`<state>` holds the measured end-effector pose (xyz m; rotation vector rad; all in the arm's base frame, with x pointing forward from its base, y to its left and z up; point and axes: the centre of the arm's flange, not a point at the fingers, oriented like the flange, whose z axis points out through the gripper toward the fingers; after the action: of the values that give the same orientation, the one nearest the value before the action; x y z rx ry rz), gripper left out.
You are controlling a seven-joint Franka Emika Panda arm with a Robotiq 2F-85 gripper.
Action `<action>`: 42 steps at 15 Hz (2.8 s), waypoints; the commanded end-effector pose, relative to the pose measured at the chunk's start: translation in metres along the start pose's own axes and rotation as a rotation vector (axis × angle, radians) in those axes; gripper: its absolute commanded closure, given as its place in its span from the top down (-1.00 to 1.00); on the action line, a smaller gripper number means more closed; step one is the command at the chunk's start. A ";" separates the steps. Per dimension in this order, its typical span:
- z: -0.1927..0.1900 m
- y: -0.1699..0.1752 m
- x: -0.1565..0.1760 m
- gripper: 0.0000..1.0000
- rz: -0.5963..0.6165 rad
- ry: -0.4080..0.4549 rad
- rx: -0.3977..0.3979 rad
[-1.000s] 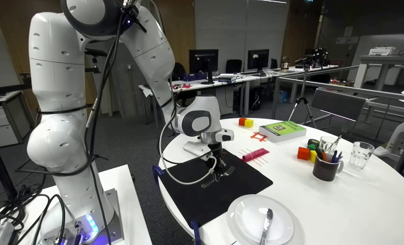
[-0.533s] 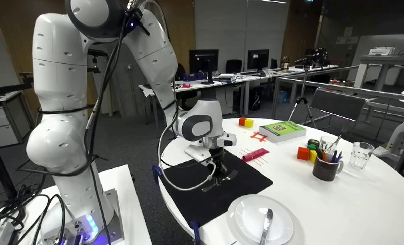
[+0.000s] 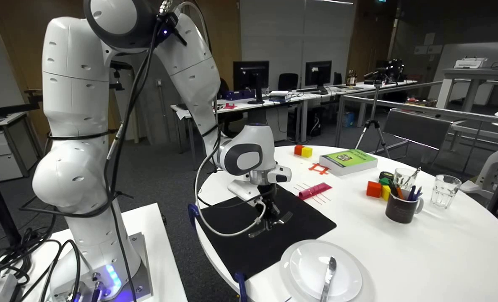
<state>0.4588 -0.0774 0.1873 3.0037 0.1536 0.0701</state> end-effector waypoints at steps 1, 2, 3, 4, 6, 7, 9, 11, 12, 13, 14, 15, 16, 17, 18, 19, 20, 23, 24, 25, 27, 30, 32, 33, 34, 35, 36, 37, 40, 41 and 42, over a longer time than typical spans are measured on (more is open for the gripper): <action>0.002 -0.002 0.001 -0.97 -0.005 0.002 -0.003; 0.004 -0.003 0.002 -0.97 -0.004 0.002 -0.002; 0.006 -0.002 0.003 -0.97 0.000 0.001 -0.002; 0.009 0.000 0.003 -0.97 0.002 0.001 -0.001; 0.014 0.001 0.003 -0.97 0.005 -0.003 -0.001; 0.016 0.002 0.003 -0.97 0.007 -0.005 -0.001; 0.019 0.004 0.005 -0.97 0.010 -0.004 -0.001; 0.024 0.006 0.007 -0.97 0.013 -0.002 -0.003; 0.026 0.008 0.008 -0.97 0.015 -0.001 -0.003; 0.027 0.009 0.009 -0.97 0.016 -0.001 -0.003; 0.030 0.010 0.010 -0.97 0.019 0.003 -0.004; 0.031 0.012 0.011 -0.97 0.021 0.001 -0.003; 0.033 0.013 0.012 -0.97 0.024 0.006 -0.004; 0.034 0.014 0.013 -0.97 0.026 0.006 -0.003; 0.037 0.015 0.014 -0.97 0.029 0.009 -0.004; 0.038 0.016 0.014 -0.97 0.031 0.012 -0.003; 0.039 0.017 0.015 -0.97 0.034 0.015 -0.003; 0.042 0.019 0.015 -0.97 0.046 0.023 0.001; 0.042 0.020 0.015 -0.97 0.050 0.027 0.002; 0.043 0.020 0.015 -0.97 0.052 0.030 0.001; 0.044 0.021 0.015 -0.97 0.053 0.034 0.001; 0.044 0.025 0.014 -0.97 0.054 0.038 -0.007; 0.043 0.028 0.014 -0.97 0.059 0.039 -0.009; 0.043 0.029 0.014 -0.97 0.059 0.038 -0.011; 0.043 0.030 0.013 -0.97 0.060 0.038 -0.012; 0.043 0.031 0.013 -0.97 0.061 0.037 -0.013; 0.044 0.032 0.013 -0.97 0.062 0.035 -0.013; 0.045 0.032 0.013 -0.97 0.063 0.034 -0.013; 0.048 0.029 0.013 -0.97 0.058 0.032 -0.014; 0.049 0.028 0.013 -0.97 0.055 0.030 -0.013; 0.050 0.027 0.013 -0.97 0.053 0.028 -0.014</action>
<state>0.4752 -0.1067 0.1470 2.9969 0.0521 0.0820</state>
